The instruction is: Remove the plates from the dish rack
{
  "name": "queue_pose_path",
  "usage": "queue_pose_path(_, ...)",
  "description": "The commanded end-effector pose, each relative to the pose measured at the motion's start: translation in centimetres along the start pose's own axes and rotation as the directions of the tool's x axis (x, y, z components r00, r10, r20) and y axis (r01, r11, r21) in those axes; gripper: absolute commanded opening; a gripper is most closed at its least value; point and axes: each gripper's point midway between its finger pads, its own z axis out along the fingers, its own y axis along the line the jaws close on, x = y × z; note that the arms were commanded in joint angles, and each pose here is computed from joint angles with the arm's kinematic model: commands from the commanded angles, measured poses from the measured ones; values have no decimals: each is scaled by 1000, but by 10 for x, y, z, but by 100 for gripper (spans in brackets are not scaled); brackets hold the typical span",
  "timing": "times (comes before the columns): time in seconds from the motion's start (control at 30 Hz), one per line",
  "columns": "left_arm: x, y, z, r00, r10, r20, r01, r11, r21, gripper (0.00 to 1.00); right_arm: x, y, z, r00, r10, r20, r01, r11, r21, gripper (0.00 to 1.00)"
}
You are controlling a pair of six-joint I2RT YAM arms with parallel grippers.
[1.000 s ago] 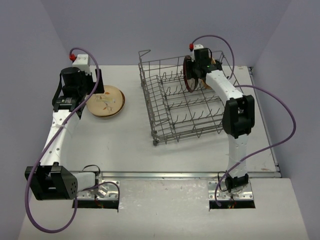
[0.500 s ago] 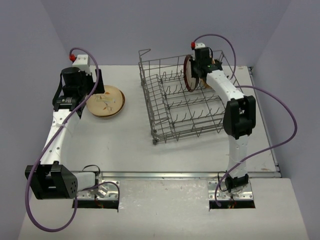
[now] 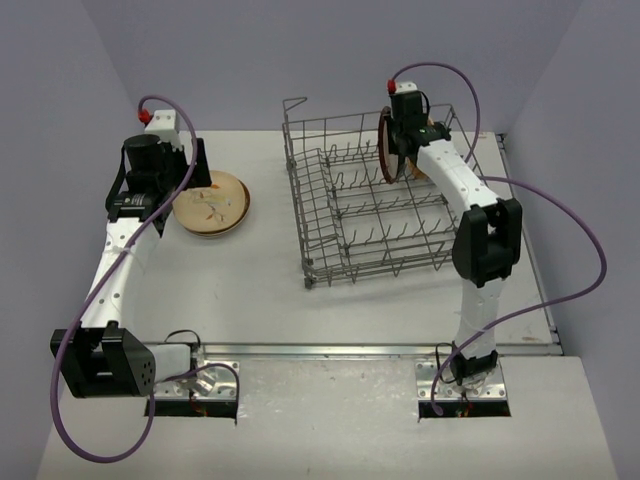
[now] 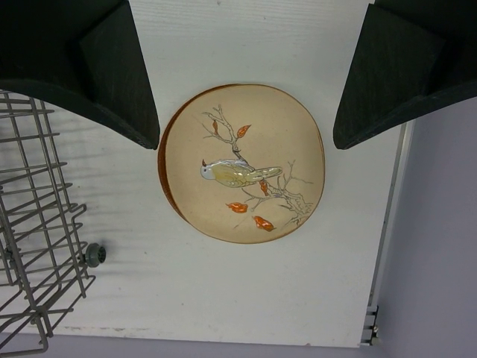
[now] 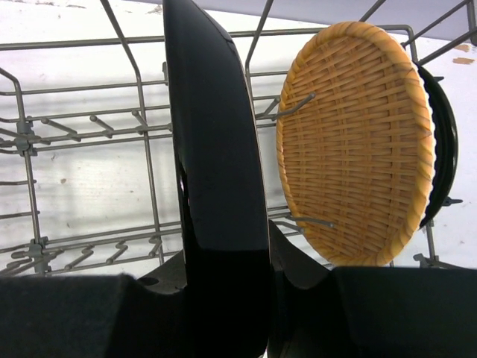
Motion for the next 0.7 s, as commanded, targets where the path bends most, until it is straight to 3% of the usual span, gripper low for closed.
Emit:
queue_pose_path(0.0, -34, -5, -12, 995, -22, 94, 20, 1000, 17, 100, -118, -54, -80, 922, 130, 365, -180, 978, 107, 0)
queue_pose_path(0.4, -48, -8, -18, 993, -27, 119, 23, 999, 34, 100, -179, -58, -153, 834, 113, 540, -172, 983, 60, 0)
queue_pose_path(0.57, -51, -21, -22, 992, -26, 121, 12, 994, 109, 100, -182, -38, -188, 808, 208, 552, -164, 978, -128, 0)
queue_pose_path(0.67, -56, -43, -30, 991, -22, 130, -10, 972, 236, 100, -176, -21, -210, 802, 280, 527, -153, 950, -272, 0)
